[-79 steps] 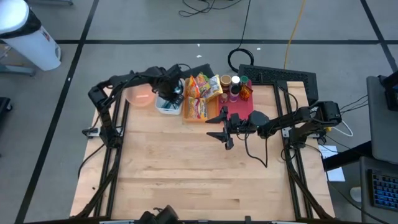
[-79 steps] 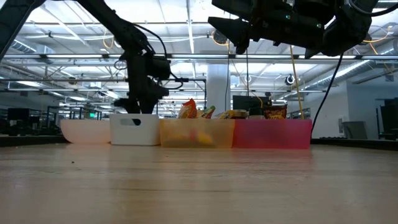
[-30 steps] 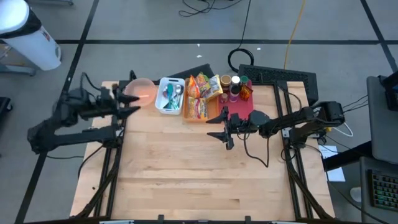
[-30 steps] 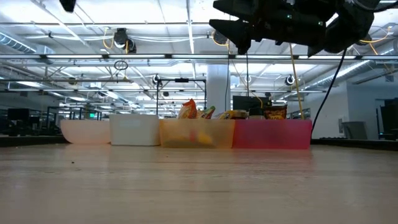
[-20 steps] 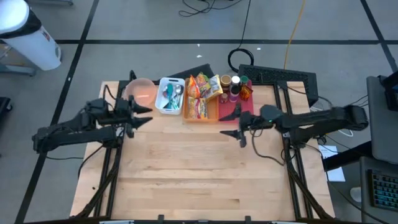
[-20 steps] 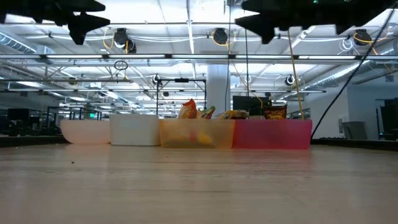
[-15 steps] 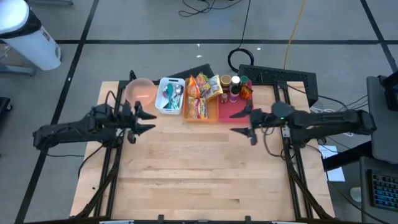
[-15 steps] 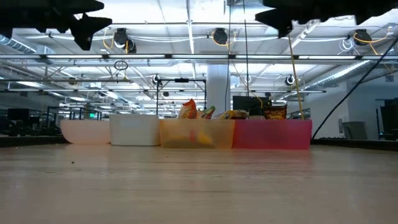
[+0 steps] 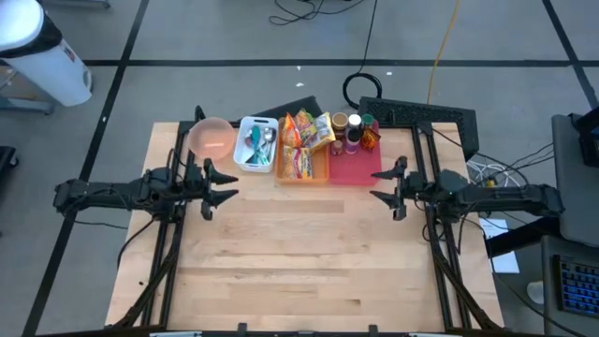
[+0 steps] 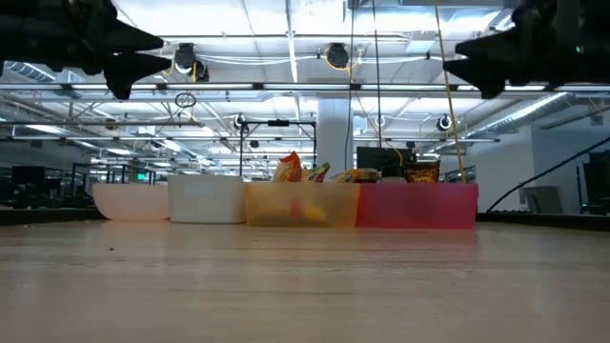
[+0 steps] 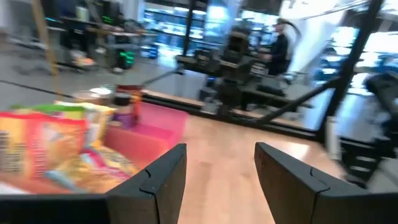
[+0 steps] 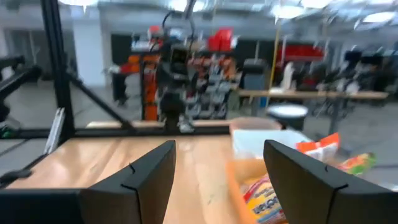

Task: Pick & Place Food Item
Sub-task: Return to Home Position

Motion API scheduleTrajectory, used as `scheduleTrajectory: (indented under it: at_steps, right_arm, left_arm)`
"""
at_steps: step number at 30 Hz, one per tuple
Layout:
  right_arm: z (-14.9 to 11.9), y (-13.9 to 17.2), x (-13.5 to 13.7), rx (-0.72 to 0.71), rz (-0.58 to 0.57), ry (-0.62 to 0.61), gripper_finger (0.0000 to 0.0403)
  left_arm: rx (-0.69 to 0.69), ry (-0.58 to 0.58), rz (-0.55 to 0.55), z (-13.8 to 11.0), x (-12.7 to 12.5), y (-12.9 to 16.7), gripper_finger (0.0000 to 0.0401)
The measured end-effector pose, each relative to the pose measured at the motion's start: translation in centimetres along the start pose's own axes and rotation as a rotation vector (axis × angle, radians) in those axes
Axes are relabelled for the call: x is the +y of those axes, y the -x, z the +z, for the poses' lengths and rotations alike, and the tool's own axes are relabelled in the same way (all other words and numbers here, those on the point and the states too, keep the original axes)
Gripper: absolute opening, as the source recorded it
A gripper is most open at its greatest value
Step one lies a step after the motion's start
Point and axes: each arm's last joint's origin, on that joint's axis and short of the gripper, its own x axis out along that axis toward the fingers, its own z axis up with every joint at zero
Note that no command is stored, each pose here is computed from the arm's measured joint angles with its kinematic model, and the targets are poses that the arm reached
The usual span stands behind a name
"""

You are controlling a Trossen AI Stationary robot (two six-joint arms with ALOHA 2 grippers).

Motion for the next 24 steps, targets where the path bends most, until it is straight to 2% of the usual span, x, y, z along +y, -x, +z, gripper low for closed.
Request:
scheduleTrajectory:
  at_steps: [3,5,8,13,17,24]
  right_arm:
    - [-1.8,1.0,-0.1,-0.084,-0.026,0.017,0.0238]
    - [-1.3,1.4,-0.1,-0.169,-0.031,0.036,0.0238]
    - [-1.1,1.7,-0.1,-0.204,-0.028,0.044,0.0238]
    - [-1.8,1.6,0.1,-0.126,0.036,0.052,0.0238]
    - [-2.9,1.5,0.1,0.0,0.039,0.054,0.0238]
    - [-3.8,1.5,-0.1,0.105,-0.036,0.078,0.0238]
  left_arm:
    - [-0.005,-0.037,0.084,-0.1,-0.1,0.0,0.0198]
    - [0.003,-0.061,0.109,-0.2,-0.2,0.0,0.0198]
    - [0.027,-0.077,0.095,-0.5,-0.5,0.1,0.0198]
    - [0.051,-0.084,-0.02,-0.7,-1.4,0.1,0.0198]
    - [0.048,-0.095,-0.063,-1.0,-1.8,0.2,0.0198]
    - [-0.01,-0.093,-0.085,-4.5,-1.4,0.2,0.0198]
